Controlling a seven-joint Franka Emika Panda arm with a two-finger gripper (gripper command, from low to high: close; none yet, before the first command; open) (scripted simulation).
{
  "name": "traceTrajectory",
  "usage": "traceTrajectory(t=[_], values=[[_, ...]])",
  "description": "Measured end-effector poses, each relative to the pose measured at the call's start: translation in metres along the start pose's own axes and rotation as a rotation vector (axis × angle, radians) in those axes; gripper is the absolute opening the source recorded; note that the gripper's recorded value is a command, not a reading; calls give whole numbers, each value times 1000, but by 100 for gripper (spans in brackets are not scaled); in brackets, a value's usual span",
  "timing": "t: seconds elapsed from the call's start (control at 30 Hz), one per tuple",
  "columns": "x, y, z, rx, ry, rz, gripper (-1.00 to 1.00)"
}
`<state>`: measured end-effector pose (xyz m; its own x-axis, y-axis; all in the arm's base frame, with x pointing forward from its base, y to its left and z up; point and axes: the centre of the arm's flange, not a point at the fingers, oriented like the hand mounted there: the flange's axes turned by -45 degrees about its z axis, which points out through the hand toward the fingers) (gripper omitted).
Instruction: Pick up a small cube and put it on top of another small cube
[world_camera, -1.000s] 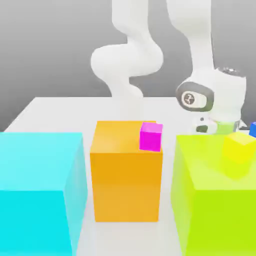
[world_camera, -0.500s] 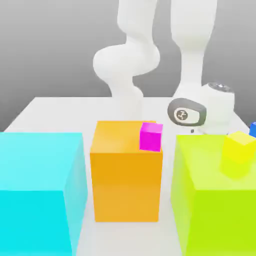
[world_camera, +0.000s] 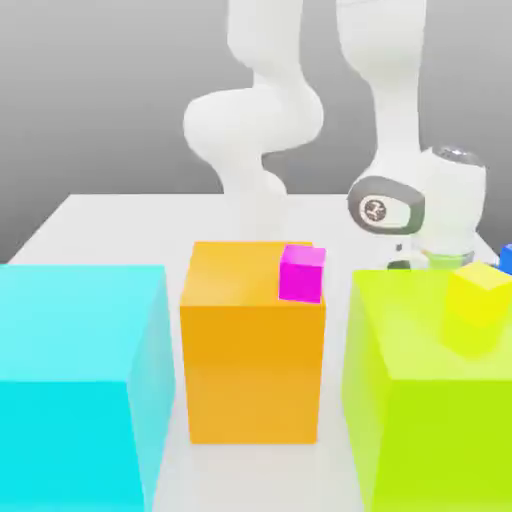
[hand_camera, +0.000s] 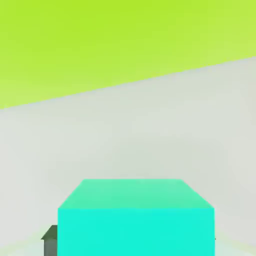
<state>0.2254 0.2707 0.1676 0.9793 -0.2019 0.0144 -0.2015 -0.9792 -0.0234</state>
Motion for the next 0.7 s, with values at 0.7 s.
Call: traceTrajectory(t=[0.7], values=[[-5, 17, -30, -18, -11, -8, -100]])
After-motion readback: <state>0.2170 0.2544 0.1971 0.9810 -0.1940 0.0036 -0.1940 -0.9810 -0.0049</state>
